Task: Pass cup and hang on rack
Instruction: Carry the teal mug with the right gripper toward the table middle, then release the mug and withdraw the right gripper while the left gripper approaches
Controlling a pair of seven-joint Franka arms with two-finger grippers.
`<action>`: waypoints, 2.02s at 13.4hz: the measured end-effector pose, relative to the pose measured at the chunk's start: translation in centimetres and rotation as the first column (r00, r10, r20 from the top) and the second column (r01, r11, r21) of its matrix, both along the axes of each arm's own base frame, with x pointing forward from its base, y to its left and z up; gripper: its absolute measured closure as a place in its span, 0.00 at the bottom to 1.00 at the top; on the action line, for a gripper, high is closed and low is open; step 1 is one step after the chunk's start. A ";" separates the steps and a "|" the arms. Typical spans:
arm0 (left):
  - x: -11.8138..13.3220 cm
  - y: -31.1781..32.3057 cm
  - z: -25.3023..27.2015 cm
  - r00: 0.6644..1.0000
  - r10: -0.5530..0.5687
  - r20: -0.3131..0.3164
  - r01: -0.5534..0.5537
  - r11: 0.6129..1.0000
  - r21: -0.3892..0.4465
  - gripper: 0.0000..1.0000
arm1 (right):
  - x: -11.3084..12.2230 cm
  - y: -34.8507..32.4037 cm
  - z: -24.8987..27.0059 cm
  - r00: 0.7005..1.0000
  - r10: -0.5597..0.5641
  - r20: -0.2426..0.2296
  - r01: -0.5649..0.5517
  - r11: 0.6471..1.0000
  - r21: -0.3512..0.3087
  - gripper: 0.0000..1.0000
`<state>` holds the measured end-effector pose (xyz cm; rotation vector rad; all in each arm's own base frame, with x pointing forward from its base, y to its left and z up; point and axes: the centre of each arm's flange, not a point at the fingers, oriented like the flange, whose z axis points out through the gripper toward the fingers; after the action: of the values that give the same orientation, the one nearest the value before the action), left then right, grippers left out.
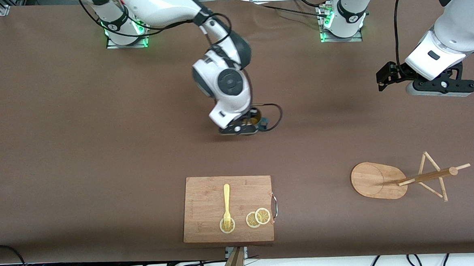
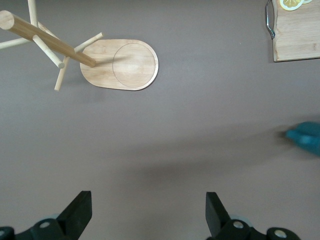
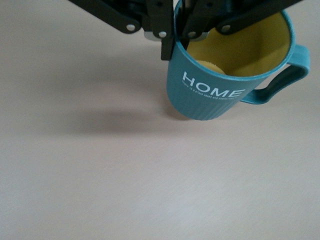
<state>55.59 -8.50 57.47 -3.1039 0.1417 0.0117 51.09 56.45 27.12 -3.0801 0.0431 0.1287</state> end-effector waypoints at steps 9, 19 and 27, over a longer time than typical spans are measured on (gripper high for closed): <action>0.0 0.0 0.0 1.000 0.000 0.000 0.000 1.000 0.000 0.00 | -6.2 7.8 -2.7 0.994 0.080 0.070 -0.084 0.995 0.061 0.96; 0.0 0.0 0.0 1.000 0.000 -0.002 0.000 1.000 0.000 0.00 | -4.4 7.0 2.7 0.994 0.063 0.090 -0.069 0.996 0.063 0.42; -1.0 -1.1 -4.4 0.941 -0.255 -0.224 0.251 0.967 -0.045 0.00 | 7.9 -12.6 17.0 1.000 -0.010 -0.010 0.010 0.998 -0.058 0.00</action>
<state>54.61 -9.57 53.12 -3.0629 0.5487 0.3628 58.98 43.81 44.12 -3.1366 0.0640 0.1453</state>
